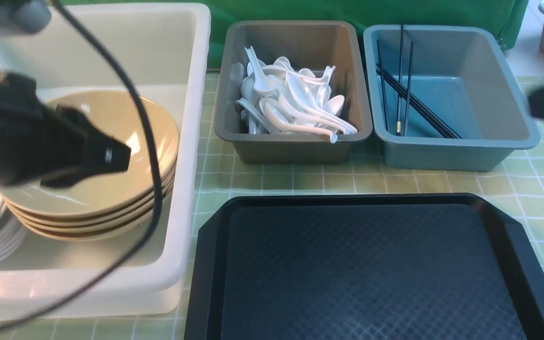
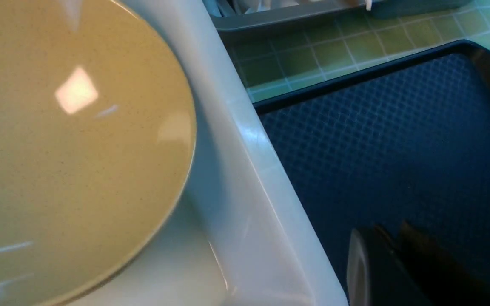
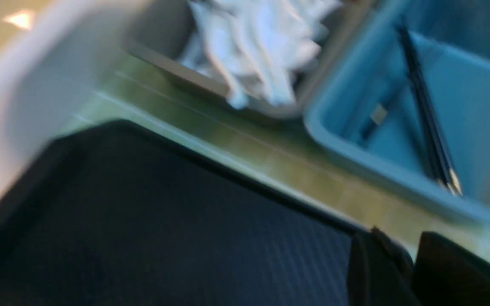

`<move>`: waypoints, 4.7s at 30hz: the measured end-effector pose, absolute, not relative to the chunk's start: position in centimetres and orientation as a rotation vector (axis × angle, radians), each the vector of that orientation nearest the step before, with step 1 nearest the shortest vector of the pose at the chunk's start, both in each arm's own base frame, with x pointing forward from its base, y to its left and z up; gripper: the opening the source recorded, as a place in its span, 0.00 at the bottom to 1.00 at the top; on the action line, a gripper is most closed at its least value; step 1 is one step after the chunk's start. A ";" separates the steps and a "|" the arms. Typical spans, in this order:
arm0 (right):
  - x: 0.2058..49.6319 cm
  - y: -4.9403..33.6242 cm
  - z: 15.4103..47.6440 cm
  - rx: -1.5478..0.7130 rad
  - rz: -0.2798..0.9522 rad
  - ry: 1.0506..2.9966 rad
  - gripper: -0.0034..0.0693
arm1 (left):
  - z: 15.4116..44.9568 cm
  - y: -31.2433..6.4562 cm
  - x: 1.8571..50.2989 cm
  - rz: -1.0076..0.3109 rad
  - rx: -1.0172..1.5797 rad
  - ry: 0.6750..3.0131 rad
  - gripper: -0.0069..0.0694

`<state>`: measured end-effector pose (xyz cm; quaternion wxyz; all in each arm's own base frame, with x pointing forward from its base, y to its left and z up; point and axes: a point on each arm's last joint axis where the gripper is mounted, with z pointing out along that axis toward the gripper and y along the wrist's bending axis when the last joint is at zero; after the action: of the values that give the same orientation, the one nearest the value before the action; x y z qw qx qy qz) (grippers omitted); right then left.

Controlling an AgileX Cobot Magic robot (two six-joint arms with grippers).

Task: On green table put chopsticks spoon bowls plates into blue grey white boxes.

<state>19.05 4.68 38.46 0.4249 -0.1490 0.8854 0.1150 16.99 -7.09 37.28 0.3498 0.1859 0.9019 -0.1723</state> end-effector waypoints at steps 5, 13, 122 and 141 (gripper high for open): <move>13.1 3.2 35.6 -0.265 0.273 2.166 0.13 | 37.0 -7.6 13.1 -0.481 0.521 2.283 0.09; 5.9 2.2 29.7 -0.223 0.217 1.884 0.08 | 33.7 -6.1 7.3 -0.652 0.428 2.247 0.09; 3.5 1.6 26.1 -0.184 0.185 1.670 0.20 | 18.8 -0.2 5.4 -0.037 0.022 1.733 0.09; 4.8 0.9 20.6 -0.026 0.070 1.840 0.23 | 18.8 -0.2 5.4 -0.037 0.022 1.733 0.09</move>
<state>4.82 0.90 20.60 0.6053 -0.0112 0.7954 0.0303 5.38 -0.21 18.78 0.6474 0.0099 0.7619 -0.0164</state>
